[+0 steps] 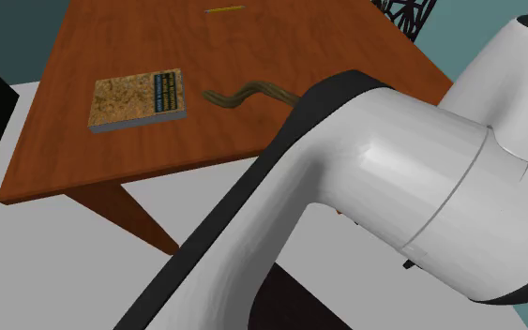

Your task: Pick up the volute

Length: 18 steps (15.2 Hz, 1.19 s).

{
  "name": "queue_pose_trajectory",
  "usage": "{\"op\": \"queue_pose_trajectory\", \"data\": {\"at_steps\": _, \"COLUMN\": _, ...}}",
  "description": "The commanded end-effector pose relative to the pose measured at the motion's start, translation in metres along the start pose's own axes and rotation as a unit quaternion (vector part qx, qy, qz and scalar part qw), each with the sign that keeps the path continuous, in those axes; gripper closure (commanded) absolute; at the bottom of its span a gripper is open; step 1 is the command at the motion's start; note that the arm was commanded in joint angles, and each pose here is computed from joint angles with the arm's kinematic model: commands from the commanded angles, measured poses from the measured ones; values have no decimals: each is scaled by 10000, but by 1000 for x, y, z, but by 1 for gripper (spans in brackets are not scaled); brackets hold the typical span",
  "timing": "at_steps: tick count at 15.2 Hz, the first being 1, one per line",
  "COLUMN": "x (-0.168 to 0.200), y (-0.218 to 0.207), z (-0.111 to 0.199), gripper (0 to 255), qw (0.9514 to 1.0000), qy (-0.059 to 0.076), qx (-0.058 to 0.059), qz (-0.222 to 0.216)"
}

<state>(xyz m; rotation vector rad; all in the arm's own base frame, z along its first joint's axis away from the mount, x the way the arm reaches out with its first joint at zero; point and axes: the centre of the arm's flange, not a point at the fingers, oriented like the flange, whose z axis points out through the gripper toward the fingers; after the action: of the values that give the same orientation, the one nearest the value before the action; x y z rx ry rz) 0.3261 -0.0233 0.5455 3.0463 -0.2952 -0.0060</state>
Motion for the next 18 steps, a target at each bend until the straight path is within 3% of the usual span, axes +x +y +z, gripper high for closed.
{"op": "queue_pose_trajectory", "data": {"at_steps": 1, "x": 0, "y": 0, "z": 0, "gripper": 0, "qw": 10000, "qy": 0, "qx": 0, "qz": 0}}
{"op": "queue_pose_trajectory", "data": {"at_steps": 18, "x": 17, "y": -208, "z": -52, "gripper": 0, "qw": 9994, "qy": 0, "qx": 318, "qz": -157}}
